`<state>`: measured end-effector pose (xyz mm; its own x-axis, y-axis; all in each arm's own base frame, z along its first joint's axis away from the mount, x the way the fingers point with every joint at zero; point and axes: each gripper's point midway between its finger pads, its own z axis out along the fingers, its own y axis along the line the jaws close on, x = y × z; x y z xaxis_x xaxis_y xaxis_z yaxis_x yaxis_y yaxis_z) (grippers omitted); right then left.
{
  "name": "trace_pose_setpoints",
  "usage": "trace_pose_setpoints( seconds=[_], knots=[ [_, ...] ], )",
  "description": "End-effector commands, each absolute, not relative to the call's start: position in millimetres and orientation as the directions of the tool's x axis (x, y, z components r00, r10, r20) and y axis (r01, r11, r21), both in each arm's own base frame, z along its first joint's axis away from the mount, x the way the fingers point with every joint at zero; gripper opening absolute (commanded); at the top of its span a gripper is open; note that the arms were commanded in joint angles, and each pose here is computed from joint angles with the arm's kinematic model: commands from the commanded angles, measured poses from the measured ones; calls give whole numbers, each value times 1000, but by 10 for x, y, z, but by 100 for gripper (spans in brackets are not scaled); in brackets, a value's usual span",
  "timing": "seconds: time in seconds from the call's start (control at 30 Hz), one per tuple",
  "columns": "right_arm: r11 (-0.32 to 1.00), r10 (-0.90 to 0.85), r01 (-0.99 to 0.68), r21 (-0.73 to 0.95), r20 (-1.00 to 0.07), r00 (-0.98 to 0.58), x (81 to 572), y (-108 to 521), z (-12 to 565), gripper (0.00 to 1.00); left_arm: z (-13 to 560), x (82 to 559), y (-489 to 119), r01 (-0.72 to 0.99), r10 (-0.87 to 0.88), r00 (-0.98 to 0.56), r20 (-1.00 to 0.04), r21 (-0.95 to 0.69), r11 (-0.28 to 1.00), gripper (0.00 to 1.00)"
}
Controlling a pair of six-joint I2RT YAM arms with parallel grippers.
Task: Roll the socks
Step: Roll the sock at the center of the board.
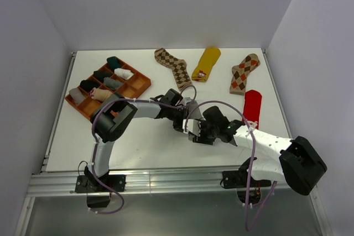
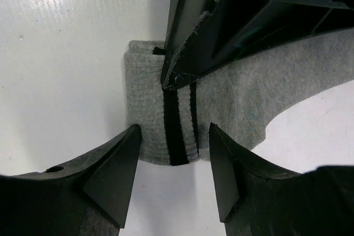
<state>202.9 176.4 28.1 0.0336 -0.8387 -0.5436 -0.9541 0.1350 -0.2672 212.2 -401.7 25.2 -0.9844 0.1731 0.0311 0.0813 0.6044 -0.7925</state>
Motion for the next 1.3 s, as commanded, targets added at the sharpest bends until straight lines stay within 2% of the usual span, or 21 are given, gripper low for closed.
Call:
trace_pose_setpoints(
  seconds=[0.0, 0.37, 0.6, 0.77, 0.8, 0.87, 0.97, 1.1, 1.2, 1.27],
  knots=[
    [137, -822, -942, -305, -567, 64, 2058, 1861, 376, 60, -97, 2006, -3819, 53, 173, -980, 99, -707, 705, 0],
    [100, -834, -955, -280, -547, 73, 1937, 1906, 353, 60, -159, 2001, -3786, 46, 171, -979, 111, -699, 714, 0],
    [90, -876, -955, -282, -479, 59, 1996, 1843, 128, 59, -154, 1981, -3776, 45, 176, -978, 116, -700, 713, 0],
    [112, -878, -958, -265, -477, 29, 2038, 1879, 81, 43, -156, 1967, -3758, 49, 179, -977, 114, -698, 715, 0],
    [108, -881, -960, -258, -472, 27, 2023, 1868, 74, 33, -158, 1963, -3754, 48, 179, -977, 117, -696, 716, 0],
    [106, -885, -963, -246, -466, 22, 2021, 1875, 85, 23, -131, 1975, -3759, 53, 180, -978, 108, -702, 710, 0],
    [94, -886, -976, -197, -463, 8, 1943, 1877, 108, 15, -93, 2030, -3750, 74, 179, -981, 79, -698, 712, 2],
    [82, -883, -995, -49, -466, -50, 1748, 1858, 146, 11, 2, 2220, -3718, 111, 130, -991, -24, -683, 722, 22],
    [96, -875, -994, 47, -473, -107, 1690, 1815, 159, 11, 170, 2364, -3678, 94, 51, -995, -81, -720, 687, 29],
    [109, -861, -990, 94, -488, -141, 1721, 1796, 188, 11, 238, 2453, -3582, 72, -12, -994, -111, -720, 691, 29]
  ],
)
